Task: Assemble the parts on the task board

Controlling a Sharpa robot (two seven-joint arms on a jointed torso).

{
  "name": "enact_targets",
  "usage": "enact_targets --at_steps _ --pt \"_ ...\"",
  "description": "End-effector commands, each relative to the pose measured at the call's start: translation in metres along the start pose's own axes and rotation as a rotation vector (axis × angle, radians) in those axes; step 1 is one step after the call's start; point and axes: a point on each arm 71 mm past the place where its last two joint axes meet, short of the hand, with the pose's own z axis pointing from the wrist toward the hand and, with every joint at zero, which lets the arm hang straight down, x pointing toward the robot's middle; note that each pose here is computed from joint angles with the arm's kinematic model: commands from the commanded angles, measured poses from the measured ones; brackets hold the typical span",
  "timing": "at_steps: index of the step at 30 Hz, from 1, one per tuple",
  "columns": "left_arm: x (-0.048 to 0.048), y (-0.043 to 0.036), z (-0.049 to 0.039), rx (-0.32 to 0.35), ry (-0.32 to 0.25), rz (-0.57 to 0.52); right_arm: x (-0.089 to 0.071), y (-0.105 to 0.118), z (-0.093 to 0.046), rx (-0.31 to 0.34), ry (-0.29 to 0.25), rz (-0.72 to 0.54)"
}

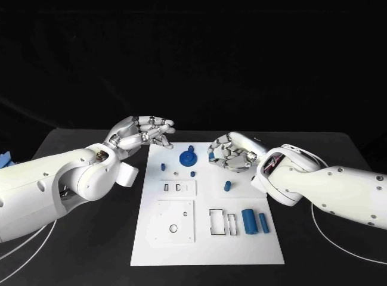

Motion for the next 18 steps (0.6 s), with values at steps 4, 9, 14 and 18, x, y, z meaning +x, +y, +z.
enact_targets --at_steps 4,9,14,18 --pt "-0.0018 0.0008 0.0032 0.011 -0.001 -0.002 0.024 0.025 0.009 -0.001 0.046 -0.043" --pt "-0.0056 0.0016 0.0037 0.011 -0.016 -0.001 0.042 0.038 0.014 -0.021 0.083 -0.052" --pt "-0.0103 0.0022 0.0032 0.010 -0.031 0.000 0.061 0.042 0.017 -0.019 0.125 -0.061" --pt "-0.0147 0.0022 0.0017 0.009 -0.050 0.007 0.074 0.041 0.019 -0.012 0.154 -0.061"
